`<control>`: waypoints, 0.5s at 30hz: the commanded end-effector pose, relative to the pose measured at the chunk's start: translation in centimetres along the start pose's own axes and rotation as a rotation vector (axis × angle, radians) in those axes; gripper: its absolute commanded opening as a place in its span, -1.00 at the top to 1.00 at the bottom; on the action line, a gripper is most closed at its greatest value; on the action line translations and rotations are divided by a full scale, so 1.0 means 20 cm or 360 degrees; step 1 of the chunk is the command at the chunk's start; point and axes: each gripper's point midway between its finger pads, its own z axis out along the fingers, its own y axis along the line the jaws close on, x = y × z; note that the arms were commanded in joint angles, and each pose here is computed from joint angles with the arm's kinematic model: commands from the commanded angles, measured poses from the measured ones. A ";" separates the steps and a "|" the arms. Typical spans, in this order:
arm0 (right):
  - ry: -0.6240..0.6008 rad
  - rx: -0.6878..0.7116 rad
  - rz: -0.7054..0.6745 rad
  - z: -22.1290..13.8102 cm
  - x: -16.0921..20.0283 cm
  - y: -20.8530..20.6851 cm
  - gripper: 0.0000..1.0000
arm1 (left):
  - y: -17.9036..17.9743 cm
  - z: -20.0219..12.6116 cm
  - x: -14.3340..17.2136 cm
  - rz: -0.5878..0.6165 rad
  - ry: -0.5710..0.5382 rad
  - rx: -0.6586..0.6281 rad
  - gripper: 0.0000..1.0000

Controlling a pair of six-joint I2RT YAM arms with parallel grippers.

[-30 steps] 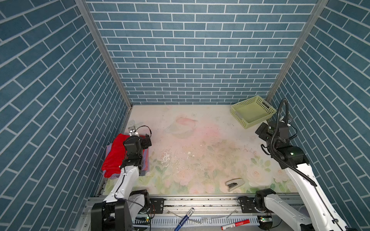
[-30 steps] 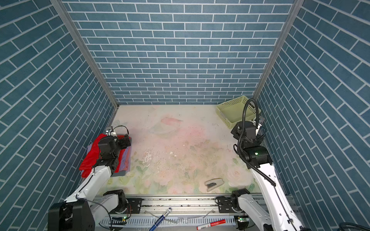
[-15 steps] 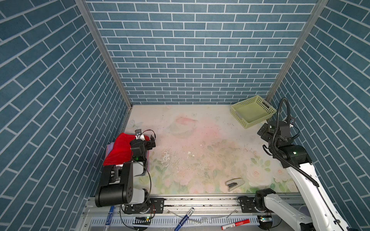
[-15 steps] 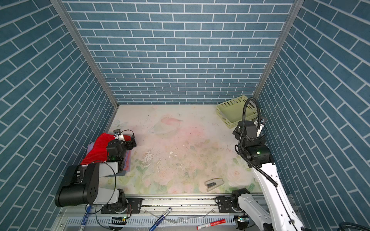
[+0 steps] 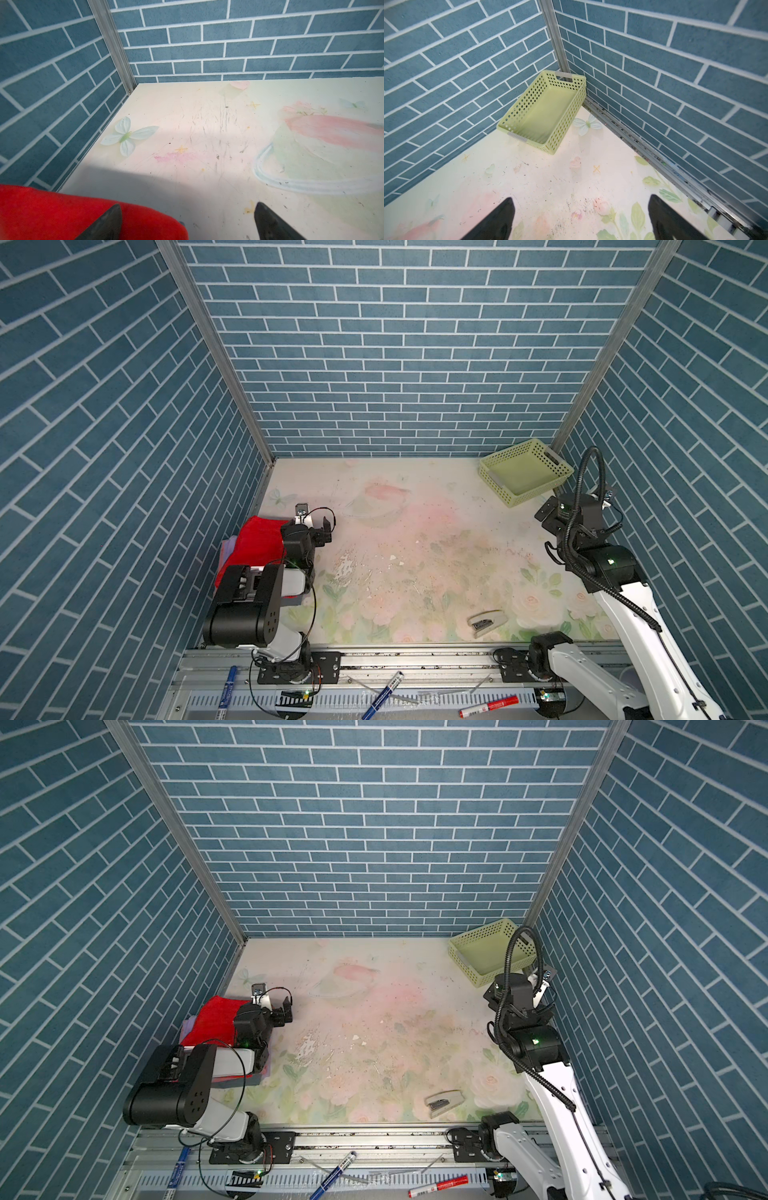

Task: Fold and stack t-shirts
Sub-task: Reset both arms

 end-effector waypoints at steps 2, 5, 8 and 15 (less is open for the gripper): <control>-0.0100 0.0167 -0.0208 0.10 0.04 -0.06 -0.97 | 0.01 0.01 0.03 0.0047 0.0053 -0.0066 -0.99; -0.0219 0.0171 -0.0359 0.18 0.08 -0.06 -0.97 | 0.01 0.01 0.02 0.0071 0.0052 -0.0113 -0.99; -0.0358 0.0105 -0.0447 0.26 0.17 -0.03 -0.97 | 0.01 0.01 0.02 0.0073 0.0048 -0.0113 -0.99; -0.0520 -0.0142 -0.0497 0.48 0.50 0.00 -0.98 | 0.05 -0.01 0.02 0.0053 0.0034 -0.0222 -0.99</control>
